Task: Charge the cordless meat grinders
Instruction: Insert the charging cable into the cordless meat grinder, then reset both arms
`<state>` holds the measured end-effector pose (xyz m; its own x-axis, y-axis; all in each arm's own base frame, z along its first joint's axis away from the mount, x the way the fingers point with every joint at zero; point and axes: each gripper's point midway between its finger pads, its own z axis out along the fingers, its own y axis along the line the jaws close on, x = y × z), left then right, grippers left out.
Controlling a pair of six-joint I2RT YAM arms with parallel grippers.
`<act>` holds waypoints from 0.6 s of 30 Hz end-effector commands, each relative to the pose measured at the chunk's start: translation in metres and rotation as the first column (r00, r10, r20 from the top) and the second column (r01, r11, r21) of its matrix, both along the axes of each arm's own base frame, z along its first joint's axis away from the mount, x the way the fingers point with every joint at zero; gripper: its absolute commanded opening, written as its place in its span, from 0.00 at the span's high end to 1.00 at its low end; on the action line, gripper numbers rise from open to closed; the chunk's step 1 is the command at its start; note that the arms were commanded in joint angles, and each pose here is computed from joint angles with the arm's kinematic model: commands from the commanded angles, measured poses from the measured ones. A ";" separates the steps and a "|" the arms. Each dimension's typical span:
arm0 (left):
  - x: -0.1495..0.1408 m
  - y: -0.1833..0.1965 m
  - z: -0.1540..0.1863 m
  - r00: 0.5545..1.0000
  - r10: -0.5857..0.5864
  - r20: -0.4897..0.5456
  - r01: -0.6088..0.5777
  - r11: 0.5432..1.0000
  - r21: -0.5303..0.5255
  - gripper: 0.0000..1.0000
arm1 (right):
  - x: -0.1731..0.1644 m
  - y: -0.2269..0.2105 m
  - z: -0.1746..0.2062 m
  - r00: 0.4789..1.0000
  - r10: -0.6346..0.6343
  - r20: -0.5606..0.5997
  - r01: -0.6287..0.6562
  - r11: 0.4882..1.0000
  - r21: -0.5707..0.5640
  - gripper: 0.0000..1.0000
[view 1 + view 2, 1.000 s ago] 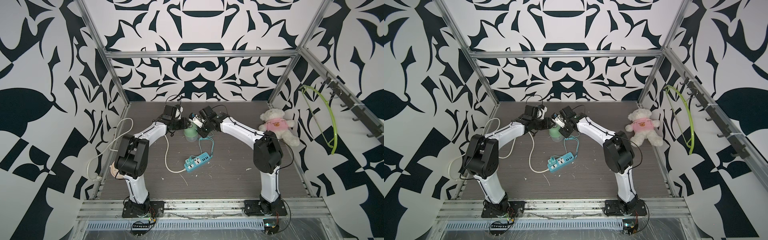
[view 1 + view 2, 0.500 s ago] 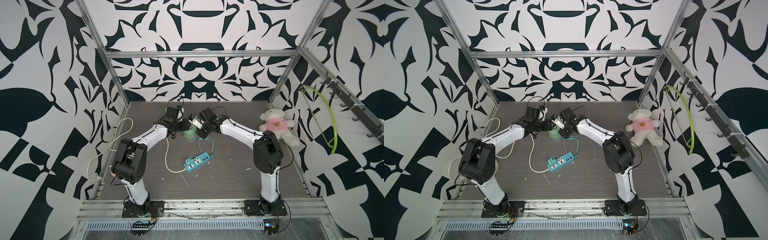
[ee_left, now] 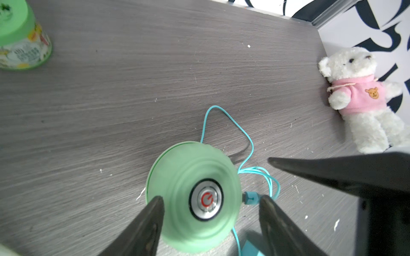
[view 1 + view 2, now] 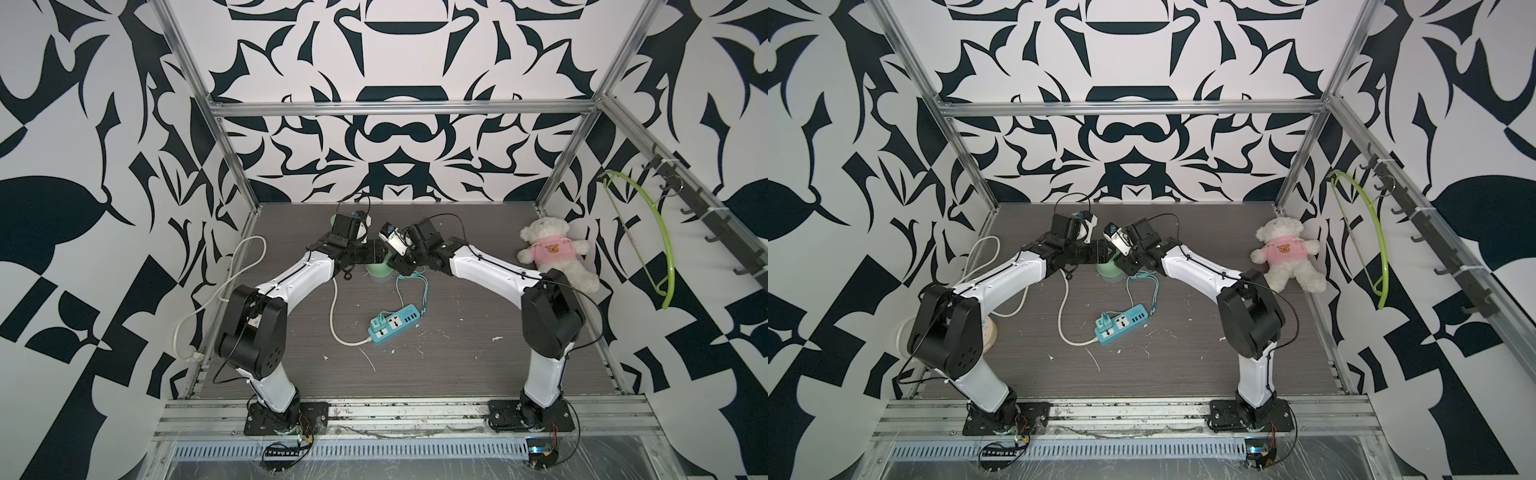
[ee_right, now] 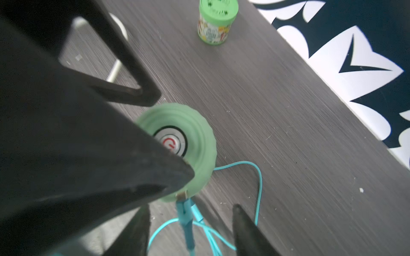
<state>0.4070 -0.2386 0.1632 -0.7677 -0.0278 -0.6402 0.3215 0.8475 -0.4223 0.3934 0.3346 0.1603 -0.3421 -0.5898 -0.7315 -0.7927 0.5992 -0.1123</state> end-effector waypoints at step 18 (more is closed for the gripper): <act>-0.040 0.276 -0.007 0.600 0.701 0.385 -0.799 0.553 0.237 0.08 | -0.049 -0.294 -0.018 0.545 -0.821 0.169 0.791 0.570 0.220 0.28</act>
<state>0.3767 0.0051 0.1496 -0.4697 -0.2990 -0.8307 -0.3817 0.9172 -0.1143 0.3395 0.0790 0.1295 -0.5119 -0.1312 -0.8490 -0.1153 0.9898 -0.0835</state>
